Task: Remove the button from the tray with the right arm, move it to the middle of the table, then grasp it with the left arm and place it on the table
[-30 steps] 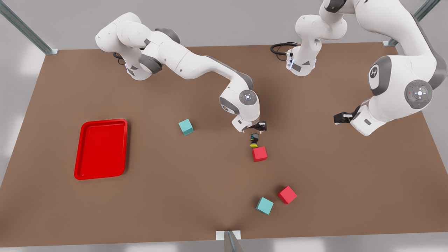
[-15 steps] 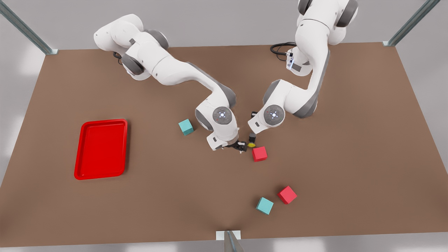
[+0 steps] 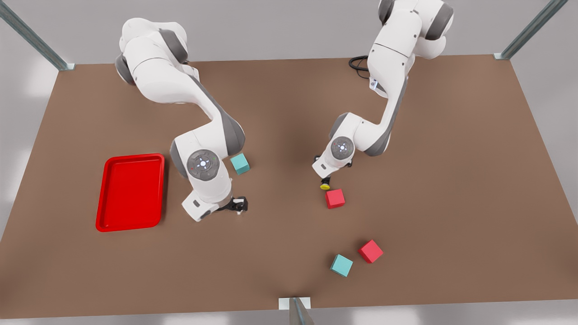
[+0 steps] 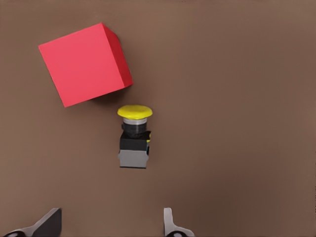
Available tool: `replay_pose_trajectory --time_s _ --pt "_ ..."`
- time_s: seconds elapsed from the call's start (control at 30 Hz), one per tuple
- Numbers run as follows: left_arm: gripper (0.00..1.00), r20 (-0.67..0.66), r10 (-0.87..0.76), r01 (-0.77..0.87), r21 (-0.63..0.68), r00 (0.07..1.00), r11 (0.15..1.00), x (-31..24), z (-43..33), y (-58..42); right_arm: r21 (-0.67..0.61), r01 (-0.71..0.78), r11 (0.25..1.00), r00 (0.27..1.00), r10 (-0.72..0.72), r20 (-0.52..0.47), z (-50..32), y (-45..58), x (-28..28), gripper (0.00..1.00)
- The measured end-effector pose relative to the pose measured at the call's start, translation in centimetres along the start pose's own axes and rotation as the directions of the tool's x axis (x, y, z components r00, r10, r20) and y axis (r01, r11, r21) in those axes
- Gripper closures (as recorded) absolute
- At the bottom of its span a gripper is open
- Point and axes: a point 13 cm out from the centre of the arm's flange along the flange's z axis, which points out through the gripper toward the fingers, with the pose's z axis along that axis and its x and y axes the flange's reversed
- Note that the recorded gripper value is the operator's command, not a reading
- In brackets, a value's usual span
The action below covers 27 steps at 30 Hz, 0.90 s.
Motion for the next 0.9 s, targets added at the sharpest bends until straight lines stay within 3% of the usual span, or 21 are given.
replay_pose_trajectory --time_s 0.1,0.23,0.53,0.9 --pt "0.00 0.047 -0.021 0.020 0.021 0.999 1.000 -1.7 1.1 -0.3 -0.046 0.049 0.998 0.998 -0.050 -0.035 -3.9 0.7 2.1 0.00" --pt "0.00 0.082 -0.027 0.024 0.034 0.996 0.999 -2.8 2.0 -0.4 -0.009 0.030 1.000 0.998 -0.030 -0.058 -8.0 -4.8 2.5 0.00" --pt "0.00 0.079 -0.016 0.015 0.022 0.997 1.000 -3.3 5.3 -0.3 0.021 0.065 0.998 0.989 -0.062 -0.137 -8.1 -8.4 3.6 0.00" --pt "0.00 0.085 -0.023 0.020 0.033 0.996 0.999 -4.0 6.8 -0.1 0.012 0.117 0.993 0.982 -0.114 -0.151 -8.7 -8.5 4.2 0.00"
